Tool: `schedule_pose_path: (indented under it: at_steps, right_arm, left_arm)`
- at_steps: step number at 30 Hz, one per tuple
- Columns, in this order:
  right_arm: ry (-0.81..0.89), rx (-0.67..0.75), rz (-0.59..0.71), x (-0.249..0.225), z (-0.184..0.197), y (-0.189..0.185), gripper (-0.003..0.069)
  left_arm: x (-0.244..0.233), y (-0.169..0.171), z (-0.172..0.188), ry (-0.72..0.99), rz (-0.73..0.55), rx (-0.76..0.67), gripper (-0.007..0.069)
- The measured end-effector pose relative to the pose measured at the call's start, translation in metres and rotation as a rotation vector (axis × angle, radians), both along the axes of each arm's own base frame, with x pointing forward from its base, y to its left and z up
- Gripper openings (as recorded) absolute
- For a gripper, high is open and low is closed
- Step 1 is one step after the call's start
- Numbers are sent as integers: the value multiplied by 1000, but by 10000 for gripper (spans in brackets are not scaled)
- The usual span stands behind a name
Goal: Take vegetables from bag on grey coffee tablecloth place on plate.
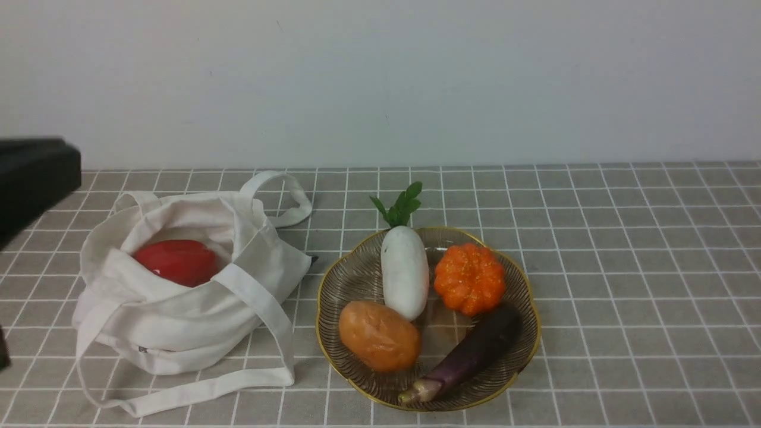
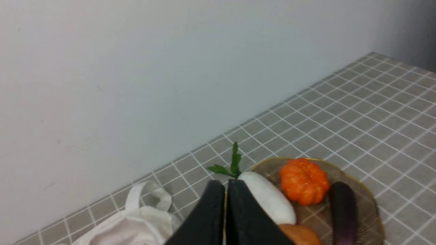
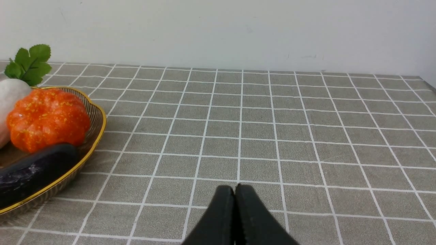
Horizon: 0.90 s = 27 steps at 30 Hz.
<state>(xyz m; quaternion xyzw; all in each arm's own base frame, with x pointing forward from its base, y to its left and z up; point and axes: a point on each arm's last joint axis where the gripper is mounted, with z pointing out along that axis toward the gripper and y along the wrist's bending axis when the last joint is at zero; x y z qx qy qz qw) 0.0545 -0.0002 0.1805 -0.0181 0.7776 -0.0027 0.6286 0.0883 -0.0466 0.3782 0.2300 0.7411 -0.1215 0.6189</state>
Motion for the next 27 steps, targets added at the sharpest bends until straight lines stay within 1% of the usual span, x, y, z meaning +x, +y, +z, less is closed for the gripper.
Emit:
schedule_pose_path:
  at_steps: [1, 2, 4, 5, 6, 8, 11, 13, 16, 18, 21, 27]
  right_arm:
    - [0, 0, 0, 0, 0, 0, -19]
    - [0, 0, 0, 0, 0, 0, -19]
    - [0, 0, 0, 0, 0, 0, -19]
    - [0, 0, 0, 0, 0, 0, -19]
    - [0, 0, 0, 0, 0, 0, -19]
    - [0, 0, 0, 0, 0, 0, -19]
    - [0, 0, 0, 0, 0, 0, -19]
    - [0, 0, 0, 0, 0, 0, -19]
    - [0, 0, 0, 0, 0, 0, -19]
    - [0, 0, 0, 0, 0, 0, -19]
    - [0, 0, 0, 0, 0, 0, -19]
    - [0, 0, 0, 0, 0, 0, -19]
  left_arm:
    - [-1, 4, -18, -14, 32, -10, -5]
    - [-3, 5, -21, -24, 39, -18, -5]
    - [-5, 15, -76, -45, 131, -22, -5]
    - [-7, 18, -88, -65, 159, -26, -5]
    - [-9, 22, -114, -51, 195, -18, -5]
    - [-16, 29, -150, -42, 264, -14, -5]
    - [-23, 36, -182, -20, 342, -32, -5]
    - [-28, 39, -193, -17, 385, -54, -5]
    - [-32, 41, -196, -8, 422, -54, -5]
    - [-33, 42, -199, 13, 429, -35, -5]
    - [-35, 42, -207, 89, 431, 5, -5]
    - [-36, 42, -207, 94, 432, 9, -5]
